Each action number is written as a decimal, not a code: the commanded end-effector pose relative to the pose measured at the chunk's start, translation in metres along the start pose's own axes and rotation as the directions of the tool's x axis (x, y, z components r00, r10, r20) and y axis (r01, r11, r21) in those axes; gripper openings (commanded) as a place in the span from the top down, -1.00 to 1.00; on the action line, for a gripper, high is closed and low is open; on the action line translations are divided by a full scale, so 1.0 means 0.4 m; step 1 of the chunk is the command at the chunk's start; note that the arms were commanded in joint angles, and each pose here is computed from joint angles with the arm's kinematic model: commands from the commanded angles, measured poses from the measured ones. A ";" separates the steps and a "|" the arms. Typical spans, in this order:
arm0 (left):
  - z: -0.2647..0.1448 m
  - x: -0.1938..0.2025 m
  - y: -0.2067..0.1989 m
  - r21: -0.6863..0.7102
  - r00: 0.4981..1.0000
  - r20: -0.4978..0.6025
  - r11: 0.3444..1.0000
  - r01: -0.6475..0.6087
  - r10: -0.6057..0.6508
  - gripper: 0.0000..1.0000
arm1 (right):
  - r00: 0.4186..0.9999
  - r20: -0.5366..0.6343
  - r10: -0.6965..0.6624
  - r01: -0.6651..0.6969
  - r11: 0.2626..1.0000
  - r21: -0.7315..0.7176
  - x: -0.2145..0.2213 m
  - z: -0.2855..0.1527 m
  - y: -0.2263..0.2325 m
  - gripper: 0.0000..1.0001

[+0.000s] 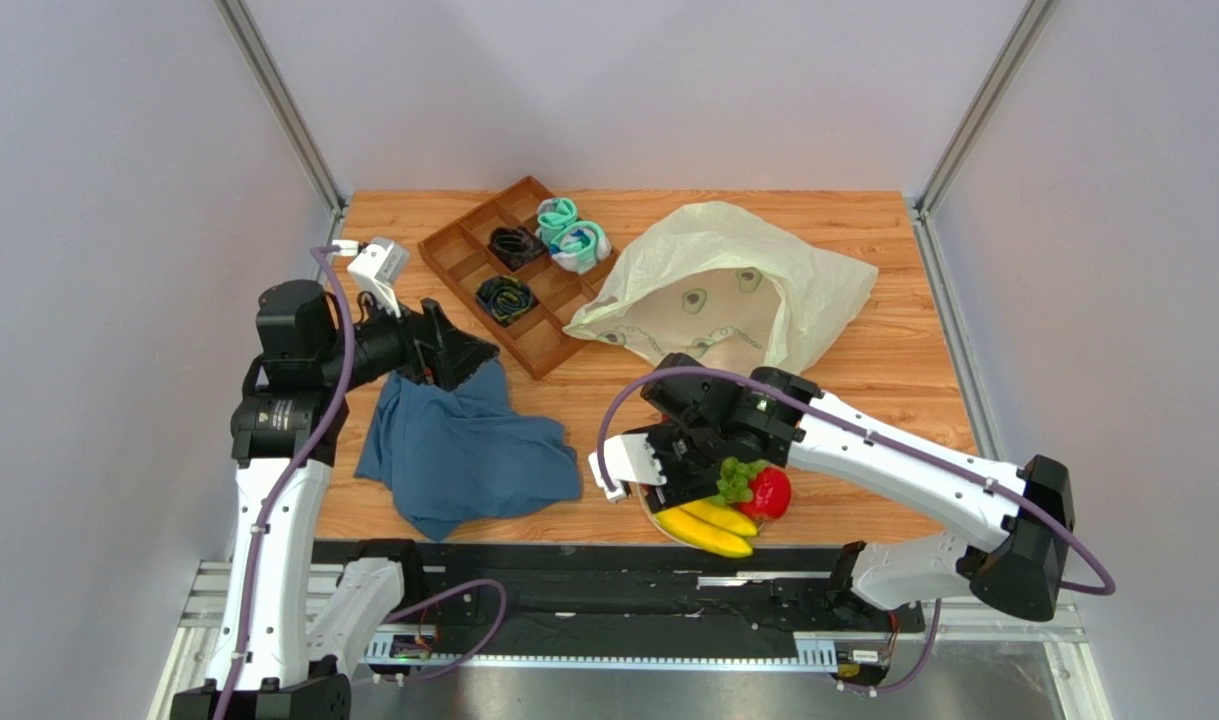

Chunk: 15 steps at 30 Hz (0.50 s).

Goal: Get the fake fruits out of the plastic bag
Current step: Place the fake fruit on the plate.

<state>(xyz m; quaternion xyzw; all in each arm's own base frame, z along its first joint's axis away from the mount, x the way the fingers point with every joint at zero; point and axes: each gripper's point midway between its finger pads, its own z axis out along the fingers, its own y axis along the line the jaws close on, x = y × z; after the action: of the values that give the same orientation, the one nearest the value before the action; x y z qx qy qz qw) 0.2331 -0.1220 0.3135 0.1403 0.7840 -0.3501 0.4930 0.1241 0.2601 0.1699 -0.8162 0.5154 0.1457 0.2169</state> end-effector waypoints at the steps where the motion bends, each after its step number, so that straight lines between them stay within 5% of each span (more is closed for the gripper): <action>1: -0.008 -0.060 -0.019 0.016 0.998 0.057 0.999 -0.040 0.039 -0.98 | 0.995 -0.024 0.095 -0.093 0.994 0.064 0.045 -0.009 -0.051 0.30; 15: 0.012 -0.051 -0.001 0.021 0.999 0.051 1.000 -0.016 0.015 -0.98 | 0.988 -0.039 0.149 -0.145 0.985 0.089 0.072 0.043 -0.091 0.15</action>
<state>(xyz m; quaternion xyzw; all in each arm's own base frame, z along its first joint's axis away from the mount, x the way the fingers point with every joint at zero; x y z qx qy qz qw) 0.2451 -0.1223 0.3159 0.1348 0.7819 -0.3543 0.4949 0.1579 0.2503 0.1525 -0.7797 0.5763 0.1279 0.2090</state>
